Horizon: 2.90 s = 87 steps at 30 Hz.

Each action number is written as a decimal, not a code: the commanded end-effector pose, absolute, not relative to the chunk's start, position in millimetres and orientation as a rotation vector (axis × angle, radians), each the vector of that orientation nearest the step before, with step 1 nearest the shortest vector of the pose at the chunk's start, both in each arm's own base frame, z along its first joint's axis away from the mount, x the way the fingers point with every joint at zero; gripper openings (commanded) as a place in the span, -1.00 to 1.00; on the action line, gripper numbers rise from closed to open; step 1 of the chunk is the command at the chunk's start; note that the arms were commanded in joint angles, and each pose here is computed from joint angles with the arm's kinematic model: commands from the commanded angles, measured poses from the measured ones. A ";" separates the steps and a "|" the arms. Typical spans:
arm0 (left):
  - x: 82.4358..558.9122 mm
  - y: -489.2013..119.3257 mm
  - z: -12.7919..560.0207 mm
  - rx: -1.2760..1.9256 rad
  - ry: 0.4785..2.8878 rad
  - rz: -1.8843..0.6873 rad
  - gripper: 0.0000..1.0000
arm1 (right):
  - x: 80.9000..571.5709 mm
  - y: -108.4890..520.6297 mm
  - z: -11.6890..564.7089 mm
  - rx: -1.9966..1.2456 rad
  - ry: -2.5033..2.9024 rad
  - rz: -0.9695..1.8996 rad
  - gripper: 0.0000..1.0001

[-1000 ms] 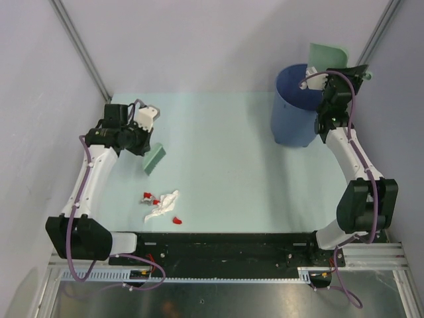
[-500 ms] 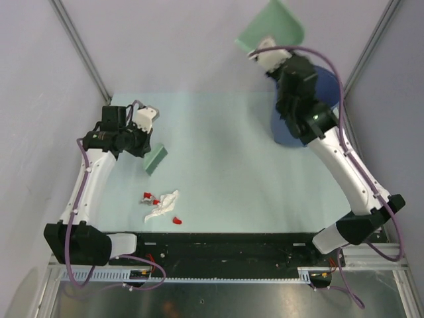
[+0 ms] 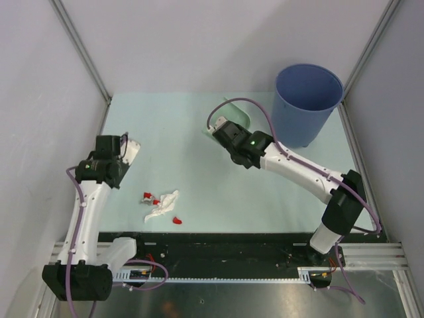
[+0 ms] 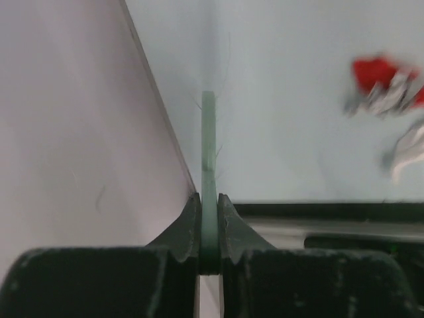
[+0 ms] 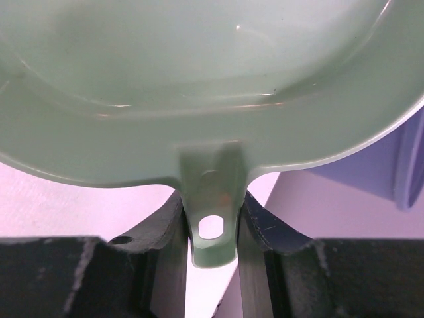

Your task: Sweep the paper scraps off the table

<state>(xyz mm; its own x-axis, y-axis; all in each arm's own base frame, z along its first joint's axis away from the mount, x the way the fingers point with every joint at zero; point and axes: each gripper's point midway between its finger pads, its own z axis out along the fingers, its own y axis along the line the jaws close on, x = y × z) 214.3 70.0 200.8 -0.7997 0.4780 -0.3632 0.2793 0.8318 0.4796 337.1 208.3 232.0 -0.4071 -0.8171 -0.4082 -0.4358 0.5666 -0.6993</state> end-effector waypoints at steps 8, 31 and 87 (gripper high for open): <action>180.6 10.7 125.6 0.887 2.815 0.107 -1.00 | 317.2 198.4 229.7 -0.850 2.092 -0.528 -1.00; 323.7 -213.4 258.5 1.163 2.261 -0.408 -1.00 | 292.1 158.8 237.4 -0.718 2.175 -0.505 -1.00; 279.0 -186.5 295.1 1.175 1.992 -0.515 -1.00 | 123.4 210.2 87.6 -0.999 2.962 0.231 -1.00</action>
<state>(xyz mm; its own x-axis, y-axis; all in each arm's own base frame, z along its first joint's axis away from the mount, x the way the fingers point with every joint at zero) 269.8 -199.1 229.6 -0.3067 0.6739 -0.6721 0.9258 0.3751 -0.0464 164.5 197.4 92.1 -0.7842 -0.5928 -0.1832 -0.6053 0.7958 0.0157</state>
